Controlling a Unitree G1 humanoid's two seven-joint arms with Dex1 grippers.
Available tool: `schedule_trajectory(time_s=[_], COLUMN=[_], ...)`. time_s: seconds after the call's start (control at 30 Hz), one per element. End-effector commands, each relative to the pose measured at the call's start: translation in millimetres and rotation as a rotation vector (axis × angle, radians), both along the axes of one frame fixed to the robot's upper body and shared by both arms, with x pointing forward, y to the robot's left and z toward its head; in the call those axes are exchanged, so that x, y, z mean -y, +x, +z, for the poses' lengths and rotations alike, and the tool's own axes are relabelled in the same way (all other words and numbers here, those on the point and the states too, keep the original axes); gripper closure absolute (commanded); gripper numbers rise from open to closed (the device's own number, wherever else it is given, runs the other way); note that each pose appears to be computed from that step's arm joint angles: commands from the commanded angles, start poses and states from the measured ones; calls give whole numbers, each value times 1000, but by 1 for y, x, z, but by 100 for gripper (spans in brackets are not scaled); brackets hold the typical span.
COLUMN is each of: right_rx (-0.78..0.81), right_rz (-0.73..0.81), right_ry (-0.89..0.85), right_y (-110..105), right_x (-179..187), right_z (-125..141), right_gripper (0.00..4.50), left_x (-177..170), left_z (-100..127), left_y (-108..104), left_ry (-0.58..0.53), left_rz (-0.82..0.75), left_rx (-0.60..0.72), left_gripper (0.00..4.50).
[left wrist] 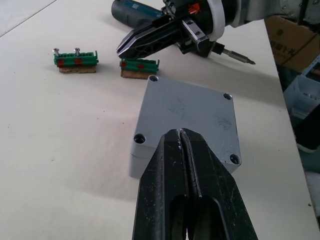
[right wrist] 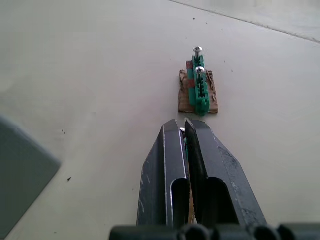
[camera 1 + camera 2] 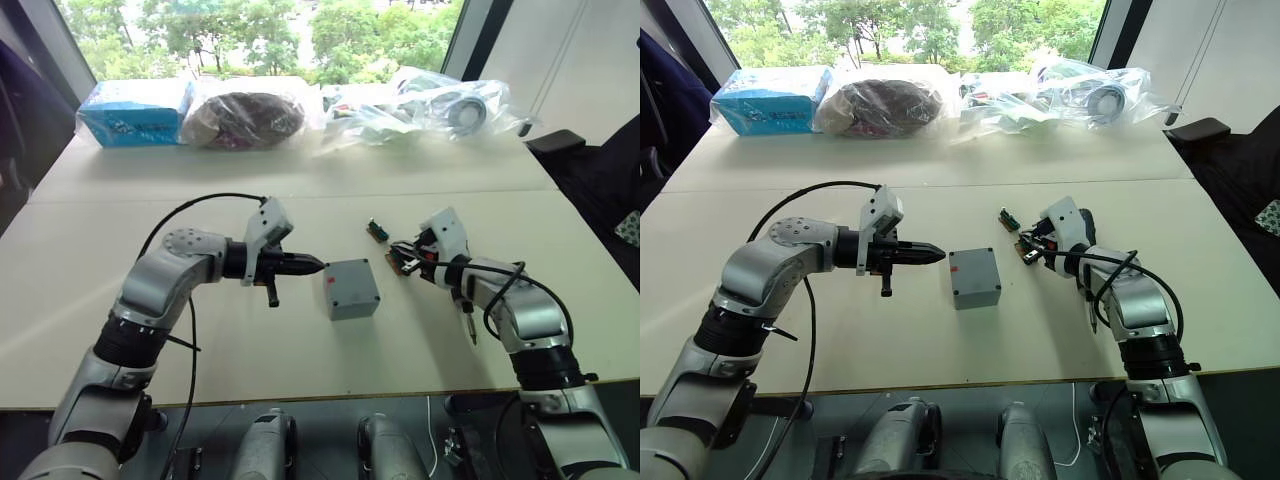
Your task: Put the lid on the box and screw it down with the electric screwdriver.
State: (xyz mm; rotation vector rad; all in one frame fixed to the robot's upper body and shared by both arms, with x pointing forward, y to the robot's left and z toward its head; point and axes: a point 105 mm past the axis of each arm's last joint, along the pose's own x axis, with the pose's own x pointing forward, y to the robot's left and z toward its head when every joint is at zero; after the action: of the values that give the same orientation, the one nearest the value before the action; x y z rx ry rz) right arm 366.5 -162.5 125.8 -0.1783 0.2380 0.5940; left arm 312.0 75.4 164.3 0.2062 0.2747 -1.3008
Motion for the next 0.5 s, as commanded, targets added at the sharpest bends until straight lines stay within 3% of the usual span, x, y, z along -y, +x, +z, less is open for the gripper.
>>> schedule_trajectory(time_s=[0.03, 0.23, 0.5], right_rx=[81, 108, 114], right_rz=[-4, 6, 168], right_ry=[25, 36, 68], right_y=[-2, -9, -48], right_x=[1, -5, -42], right_z=[27, 39, 54], right_gripper=[437, 437, 437], left_x=[0, 0, -9], left_z=[7, 5, 1], left_y=[-2, -3, -7], left_ry=[-14, -11, 13], left_rz=[-14, -15, -8], left_rx=[24, 18, 4], left_gripper=[450, 450, 450])
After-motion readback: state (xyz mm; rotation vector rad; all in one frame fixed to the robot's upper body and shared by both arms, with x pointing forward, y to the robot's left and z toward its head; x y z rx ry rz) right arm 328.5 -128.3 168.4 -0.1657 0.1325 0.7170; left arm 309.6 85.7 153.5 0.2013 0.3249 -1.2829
